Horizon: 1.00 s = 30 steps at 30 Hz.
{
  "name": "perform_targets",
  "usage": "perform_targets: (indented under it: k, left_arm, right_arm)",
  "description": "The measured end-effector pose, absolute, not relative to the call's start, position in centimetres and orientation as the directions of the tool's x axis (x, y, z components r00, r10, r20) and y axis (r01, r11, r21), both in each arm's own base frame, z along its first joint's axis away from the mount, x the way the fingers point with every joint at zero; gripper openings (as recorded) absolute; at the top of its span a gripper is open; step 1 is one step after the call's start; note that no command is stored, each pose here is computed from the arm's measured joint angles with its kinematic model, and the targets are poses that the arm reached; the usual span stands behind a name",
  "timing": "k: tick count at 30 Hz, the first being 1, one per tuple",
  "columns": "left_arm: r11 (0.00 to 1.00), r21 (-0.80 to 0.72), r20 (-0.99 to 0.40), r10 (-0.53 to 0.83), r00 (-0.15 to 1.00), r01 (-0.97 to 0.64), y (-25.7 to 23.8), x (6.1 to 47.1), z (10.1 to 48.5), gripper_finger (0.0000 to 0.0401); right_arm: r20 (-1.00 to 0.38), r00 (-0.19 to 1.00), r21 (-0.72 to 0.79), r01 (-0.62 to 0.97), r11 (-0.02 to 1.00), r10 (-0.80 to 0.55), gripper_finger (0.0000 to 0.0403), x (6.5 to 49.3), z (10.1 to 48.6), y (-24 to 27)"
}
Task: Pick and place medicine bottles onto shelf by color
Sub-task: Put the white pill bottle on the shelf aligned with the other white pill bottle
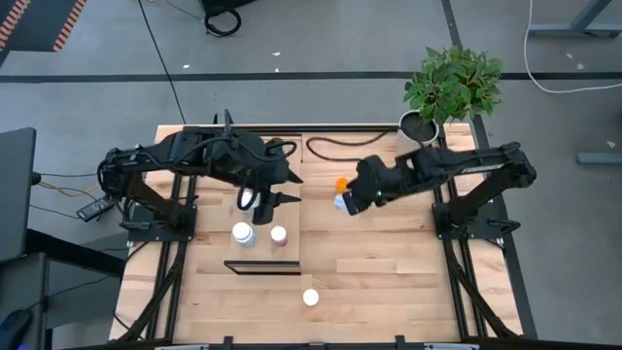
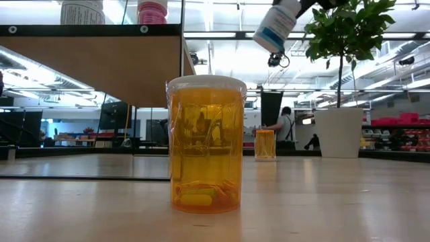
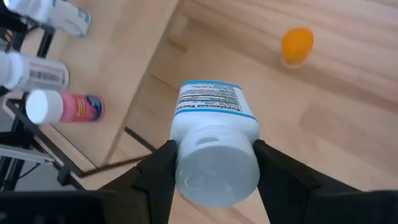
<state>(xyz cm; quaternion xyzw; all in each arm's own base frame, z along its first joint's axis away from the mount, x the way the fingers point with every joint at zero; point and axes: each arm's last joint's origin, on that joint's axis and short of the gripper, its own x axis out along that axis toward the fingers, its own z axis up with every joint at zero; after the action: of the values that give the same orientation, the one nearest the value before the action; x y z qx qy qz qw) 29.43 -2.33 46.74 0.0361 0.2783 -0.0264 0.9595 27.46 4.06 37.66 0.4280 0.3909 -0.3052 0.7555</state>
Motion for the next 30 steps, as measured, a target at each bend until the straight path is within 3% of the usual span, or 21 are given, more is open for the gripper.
perform_targets:
  k: [7,14,21,30]
  left_arm:
    - [0.990,0.142,-0.595,0.086,0.799,0.000,-2.2,32.6,44.1,0.0281]
    - [0.983,0.181,-0.619,0.105,0.779,0.011,-2.4,36.1,41.5,0.0342]
    - [0.957,0.291,-0.631,0.197,0.751,-0.007,-2.1,38.0,39.7,0.0346]
    - [0.950,0.304,-0.627,0.260,0.734,-0.076,0.1,38.0,39.7,0.0346]
  right_arm:
    - [-0.835,0.538,0.442,0.780,0.443,-0.114,0.0198,27.7,38.9,2.0]
    - [-0.758,0.641,0.544,0.722,0.429,-0.118,0.0198,28.3,40.7,1.1]
    - [-0.756,0.648,0.559,0.712,0.425,-0.090,0.0198,28.3,40.8,1.0]
    - [-0.753,0.654,0.578,0.712,0.399,-0.077,0.0198,28.4,40.8,1.1]
